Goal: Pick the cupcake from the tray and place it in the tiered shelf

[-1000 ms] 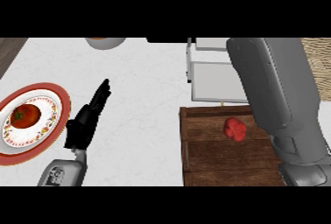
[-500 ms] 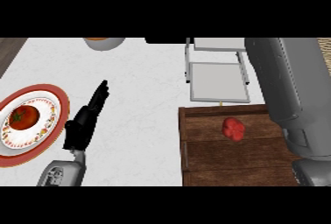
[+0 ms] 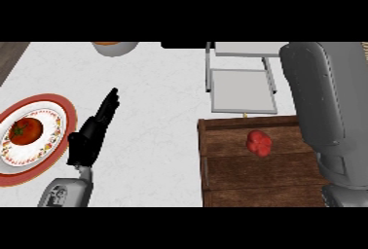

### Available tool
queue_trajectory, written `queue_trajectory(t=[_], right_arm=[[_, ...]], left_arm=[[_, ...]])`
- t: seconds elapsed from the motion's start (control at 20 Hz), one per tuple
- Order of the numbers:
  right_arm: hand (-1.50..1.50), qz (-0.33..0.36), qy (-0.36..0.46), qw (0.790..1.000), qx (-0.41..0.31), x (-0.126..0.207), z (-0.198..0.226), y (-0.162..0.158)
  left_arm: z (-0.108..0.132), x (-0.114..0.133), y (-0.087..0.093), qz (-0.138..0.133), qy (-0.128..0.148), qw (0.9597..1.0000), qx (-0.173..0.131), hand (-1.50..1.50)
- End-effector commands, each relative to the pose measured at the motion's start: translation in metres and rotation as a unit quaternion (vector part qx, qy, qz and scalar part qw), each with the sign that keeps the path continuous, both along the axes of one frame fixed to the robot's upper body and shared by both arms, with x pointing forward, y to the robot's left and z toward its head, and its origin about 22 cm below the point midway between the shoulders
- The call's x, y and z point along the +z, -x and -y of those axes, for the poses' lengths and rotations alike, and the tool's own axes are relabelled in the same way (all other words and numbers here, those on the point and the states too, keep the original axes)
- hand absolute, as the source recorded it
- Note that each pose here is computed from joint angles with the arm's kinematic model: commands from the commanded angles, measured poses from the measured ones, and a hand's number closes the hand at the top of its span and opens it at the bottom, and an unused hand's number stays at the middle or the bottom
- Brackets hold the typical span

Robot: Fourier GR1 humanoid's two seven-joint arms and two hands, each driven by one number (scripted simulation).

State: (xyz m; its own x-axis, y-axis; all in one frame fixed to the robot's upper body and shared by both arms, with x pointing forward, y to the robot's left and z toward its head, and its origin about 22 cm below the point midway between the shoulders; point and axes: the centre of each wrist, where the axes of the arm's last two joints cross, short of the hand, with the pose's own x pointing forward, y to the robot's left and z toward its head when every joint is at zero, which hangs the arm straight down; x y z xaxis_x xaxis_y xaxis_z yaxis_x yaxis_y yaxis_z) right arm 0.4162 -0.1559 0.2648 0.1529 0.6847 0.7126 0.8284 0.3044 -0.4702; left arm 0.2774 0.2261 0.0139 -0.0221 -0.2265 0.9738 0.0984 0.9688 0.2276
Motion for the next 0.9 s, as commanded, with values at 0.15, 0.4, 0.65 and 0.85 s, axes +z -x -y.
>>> queue_trajectory(t=[0.15, 0.4, 0.65, 0.85], right_arm=[[-1.5, 0.018, -0.055, 0.997, 0.051, 0.01, -0.008, 0.006], [-1.5, 0.062, -0.077, 0.993, 0.069, 0.06, 0.002, 0.027], [-1.5, 0.164, -0.157, 0.973, 0.046, 0.088, 0.028, 0.038], [-1.5, 0.175, -0.179, 0.968, 0.005, 0.1, 0.047, 0.073]], left_arm=[[-0.001, -0.002, 0.006, 0.0, -0.006, 1.0, -0.006, 0.0], [-0.001, 0.007, -0.006, 0.0, -0.006, 1.0, 0.004, 0.0], [0.01, -0.002, -0.008, 0.001, 0.006, 1.0, 0.002, 0.0], [-0.021, 0.007, -0.009, -0.002, 0.003, 0.9999, 0.013, 0.0]])
